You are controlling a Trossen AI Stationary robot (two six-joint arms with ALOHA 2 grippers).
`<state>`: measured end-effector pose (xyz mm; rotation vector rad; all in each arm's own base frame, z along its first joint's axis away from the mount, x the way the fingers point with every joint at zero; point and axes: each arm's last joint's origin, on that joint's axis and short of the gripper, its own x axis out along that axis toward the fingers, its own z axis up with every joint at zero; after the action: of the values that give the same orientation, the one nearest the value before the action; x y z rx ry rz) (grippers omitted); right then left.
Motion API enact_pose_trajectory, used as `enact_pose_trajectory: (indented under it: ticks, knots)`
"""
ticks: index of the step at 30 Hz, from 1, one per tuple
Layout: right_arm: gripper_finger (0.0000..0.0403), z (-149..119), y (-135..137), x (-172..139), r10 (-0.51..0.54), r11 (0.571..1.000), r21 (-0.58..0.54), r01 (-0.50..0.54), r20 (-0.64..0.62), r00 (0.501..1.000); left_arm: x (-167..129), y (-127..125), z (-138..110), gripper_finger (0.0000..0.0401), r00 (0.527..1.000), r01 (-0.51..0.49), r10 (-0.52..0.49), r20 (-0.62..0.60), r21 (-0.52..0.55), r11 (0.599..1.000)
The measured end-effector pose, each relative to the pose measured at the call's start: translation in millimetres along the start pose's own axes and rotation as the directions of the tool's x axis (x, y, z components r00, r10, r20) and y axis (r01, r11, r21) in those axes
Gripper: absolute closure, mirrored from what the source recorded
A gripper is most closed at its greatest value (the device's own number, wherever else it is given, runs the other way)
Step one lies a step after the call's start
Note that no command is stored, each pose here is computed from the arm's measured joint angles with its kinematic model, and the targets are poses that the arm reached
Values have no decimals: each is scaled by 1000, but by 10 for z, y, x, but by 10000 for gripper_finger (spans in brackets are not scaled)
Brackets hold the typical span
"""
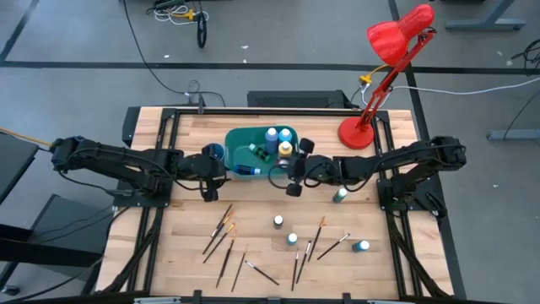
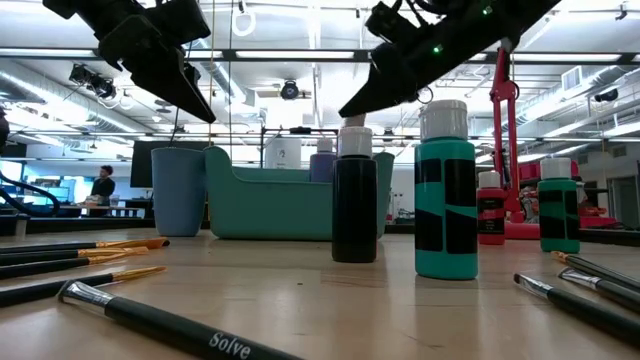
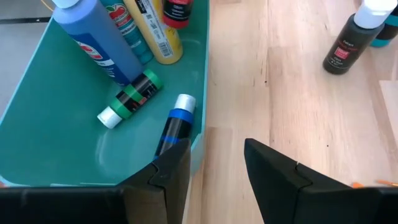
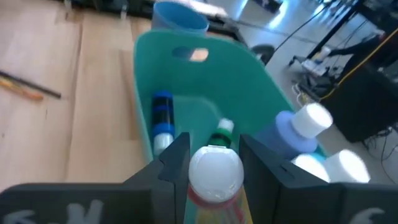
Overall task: Pick & Place Paint Supplies
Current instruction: Put the left small red paint bottle into the green bin
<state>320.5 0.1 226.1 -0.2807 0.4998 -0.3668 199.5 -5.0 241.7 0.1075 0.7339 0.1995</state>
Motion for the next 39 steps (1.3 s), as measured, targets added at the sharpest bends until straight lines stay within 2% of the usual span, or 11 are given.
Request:
enact_pose_trajectory:
  ticks: [4, 11, 17, 24, 34, 39]
  knots:
    - [294, -48, -18, 11, 1, 1000, -2, -1, -44, 999, 0, 0, 1, 239, 1000, -1, 1, 0, 0, 1000]
    - [294, -179, -80, 35, 15, 993, 120, 5, -161, 987, 0, 1, 0, 239, 1000, -2, 2, 0, 0, 1000]
    - [294, -196, -152, 67, 23, 989, 149, 2, -169, 985, 1, 0, 1, 239, 1000, -2, 2, 1, 0, 1000]
    - [293, -242, -216, 140, 72, 959, 283, -19, -178, 981, 0, 0, 1, 239, 1000, -2, 2, 1, 0, 1000]
    - [293, -322, -176, 229, 74, 954, 298, -7, -212, 975, 0, 1, 2, 239, 1000, -2, 2, 1, 13, 1000]
    - [293, -342, -201, 234, 75, 935, 354, 13, -233, 970, -1, 1, 2, 239, 1000, -2, 2, 2, 12, 1000]
